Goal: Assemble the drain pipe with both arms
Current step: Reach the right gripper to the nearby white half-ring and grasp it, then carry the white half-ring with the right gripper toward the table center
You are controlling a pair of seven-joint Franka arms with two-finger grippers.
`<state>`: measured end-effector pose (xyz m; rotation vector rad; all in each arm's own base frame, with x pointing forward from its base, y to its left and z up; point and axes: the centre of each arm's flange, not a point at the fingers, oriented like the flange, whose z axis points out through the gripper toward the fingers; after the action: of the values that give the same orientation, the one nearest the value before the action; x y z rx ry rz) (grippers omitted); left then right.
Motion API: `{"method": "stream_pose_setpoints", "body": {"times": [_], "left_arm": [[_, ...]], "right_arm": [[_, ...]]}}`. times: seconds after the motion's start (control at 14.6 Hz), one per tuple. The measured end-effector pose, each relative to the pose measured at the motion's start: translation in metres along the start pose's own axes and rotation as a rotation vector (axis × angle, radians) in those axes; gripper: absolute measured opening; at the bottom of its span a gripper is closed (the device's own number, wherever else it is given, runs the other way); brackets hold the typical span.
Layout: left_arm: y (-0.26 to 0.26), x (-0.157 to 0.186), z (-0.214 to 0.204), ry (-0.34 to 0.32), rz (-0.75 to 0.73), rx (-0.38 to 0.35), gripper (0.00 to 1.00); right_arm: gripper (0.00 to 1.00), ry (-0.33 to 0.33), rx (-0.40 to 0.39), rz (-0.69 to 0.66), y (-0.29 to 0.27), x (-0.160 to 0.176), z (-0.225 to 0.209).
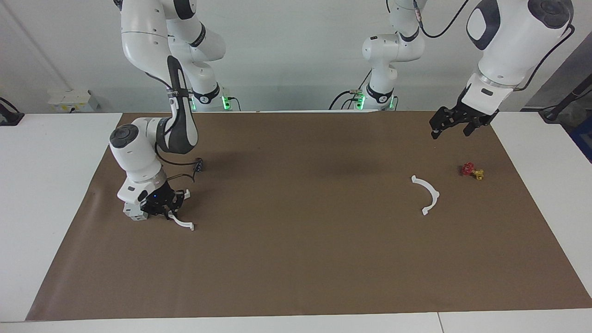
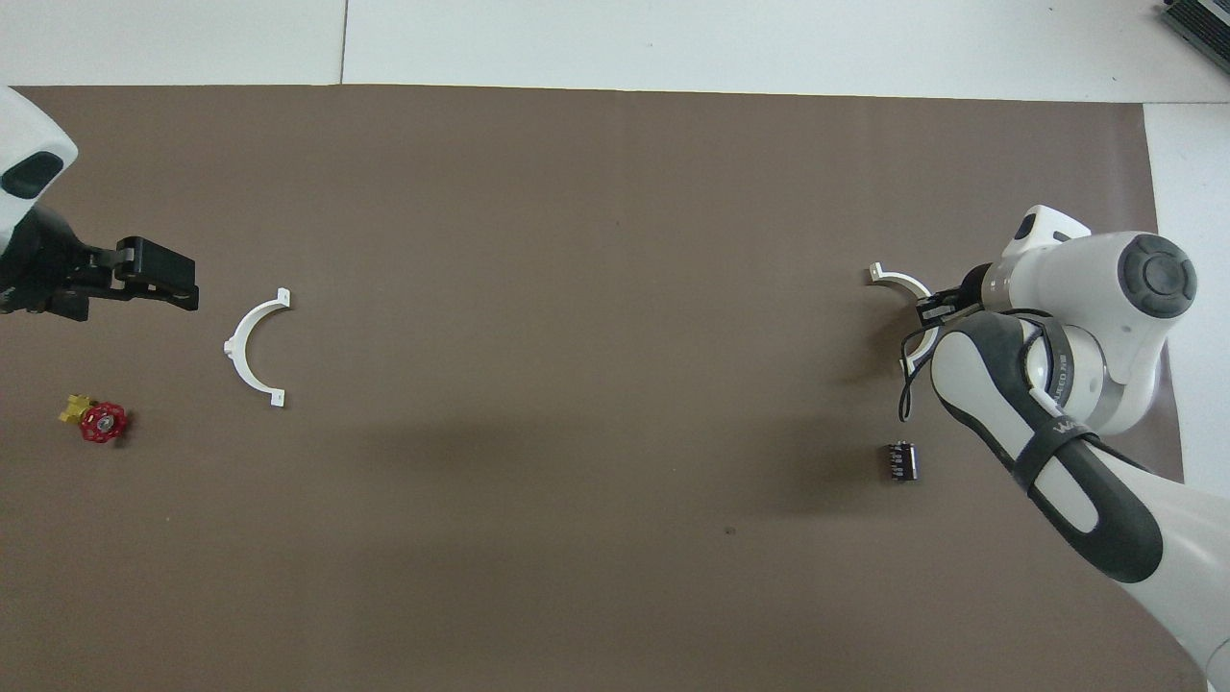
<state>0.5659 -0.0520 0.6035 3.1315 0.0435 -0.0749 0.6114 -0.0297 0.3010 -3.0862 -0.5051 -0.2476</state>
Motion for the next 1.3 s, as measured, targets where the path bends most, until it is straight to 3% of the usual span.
{"method": "stream_pose_setpoints", "body": {"times": [0.27,0.62,0.96,1.3], "left_arm": [[0.0,-0.002,0.001,-0.003,0.0,0.001,1.0],[0.0,-0.004,0.0,-0.002,0.0,0.001,1.0],[0.0,-0.005,0.004,-0.01,0.001,0.002,1.0],[0.0,-0.005,0.006,-0.01,0.001,0.002,1.0]], "right_arm": [[0.21,-0.041,0.039,0.092,-0.043,0.037,-0.031],[0.21,-0.033,0.066,0.155,-0.18,0.075,-0.044],[0.21,-0.037,0.074,0.19,-0.275,0.099,-0.027],[0.21,-0.055,0.069,0.201,-0.343,0.095,-0.003]]}}
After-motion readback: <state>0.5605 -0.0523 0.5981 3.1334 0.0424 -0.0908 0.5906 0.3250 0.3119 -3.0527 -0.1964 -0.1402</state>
